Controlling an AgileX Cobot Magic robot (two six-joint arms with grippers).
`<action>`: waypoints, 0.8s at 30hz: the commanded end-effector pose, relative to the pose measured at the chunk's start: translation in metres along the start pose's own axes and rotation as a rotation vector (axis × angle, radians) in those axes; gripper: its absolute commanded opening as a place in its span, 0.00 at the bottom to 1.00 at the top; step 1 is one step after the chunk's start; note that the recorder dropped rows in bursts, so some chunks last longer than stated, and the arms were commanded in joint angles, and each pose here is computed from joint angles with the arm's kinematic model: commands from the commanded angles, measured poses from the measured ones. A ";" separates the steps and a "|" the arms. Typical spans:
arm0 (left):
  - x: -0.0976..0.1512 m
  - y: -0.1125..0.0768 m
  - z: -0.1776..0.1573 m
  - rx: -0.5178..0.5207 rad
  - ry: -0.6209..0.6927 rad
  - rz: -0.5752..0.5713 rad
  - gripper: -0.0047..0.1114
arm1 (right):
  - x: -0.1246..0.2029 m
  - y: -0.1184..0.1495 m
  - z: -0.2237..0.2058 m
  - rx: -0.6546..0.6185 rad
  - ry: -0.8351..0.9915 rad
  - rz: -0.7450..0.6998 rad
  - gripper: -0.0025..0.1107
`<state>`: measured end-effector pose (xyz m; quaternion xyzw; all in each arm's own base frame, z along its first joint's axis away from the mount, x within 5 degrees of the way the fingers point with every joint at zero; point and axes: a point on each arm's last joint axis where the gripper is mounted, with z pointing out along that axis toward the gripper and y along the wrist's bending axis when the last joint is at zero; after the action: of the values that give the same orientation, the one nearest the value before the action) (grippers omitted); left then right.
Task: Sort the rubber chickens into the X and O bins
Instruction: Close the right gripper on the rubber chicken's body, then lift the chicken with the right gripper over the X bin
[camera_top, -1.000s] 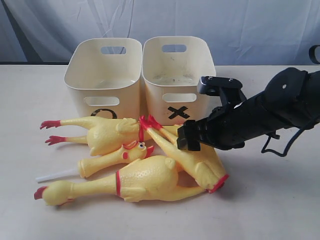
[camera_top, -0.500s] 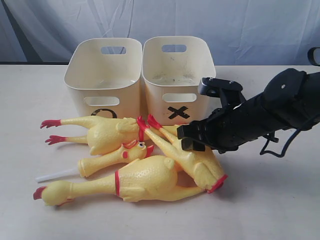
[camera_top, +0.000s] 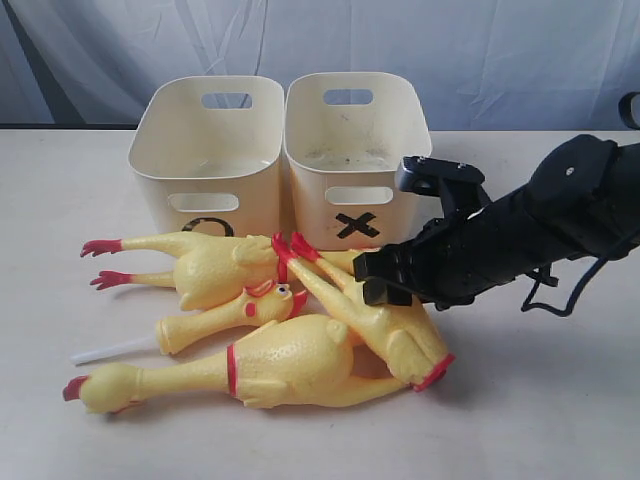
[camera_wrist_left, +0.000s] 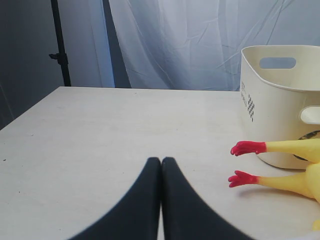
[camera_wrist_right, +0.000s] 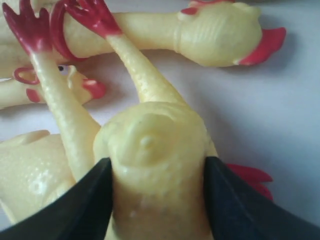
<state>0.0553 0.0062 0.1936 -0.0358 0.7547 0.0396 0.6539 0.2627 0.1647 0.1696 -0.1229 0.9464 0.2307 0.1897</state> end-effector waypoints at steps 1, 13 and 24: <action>0.002 0.000 0.000 -0.005 0.003 0.000 0.04 | -0.005 0.012 -0.022 -0.038 -0.048 -0.032 0.01; 0.002 0.000 0.000 -0.005 0.003 0.000 0.04 | -0.014 0.030 -0.077 -0.076 -0.250 -0.083 0.01; 0.002 0.000 0.000 -0.005 0.003 0.000 0.04 | -0.026 0.034 -0.097 -0.098 -0.426 0.044 0.01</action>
<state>0.0553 0.0062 0.1936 -0.0358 0.7547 0.0396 0.6539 0.2453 0.1507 0.2673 -0.0729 0.8817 0.2944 0.3613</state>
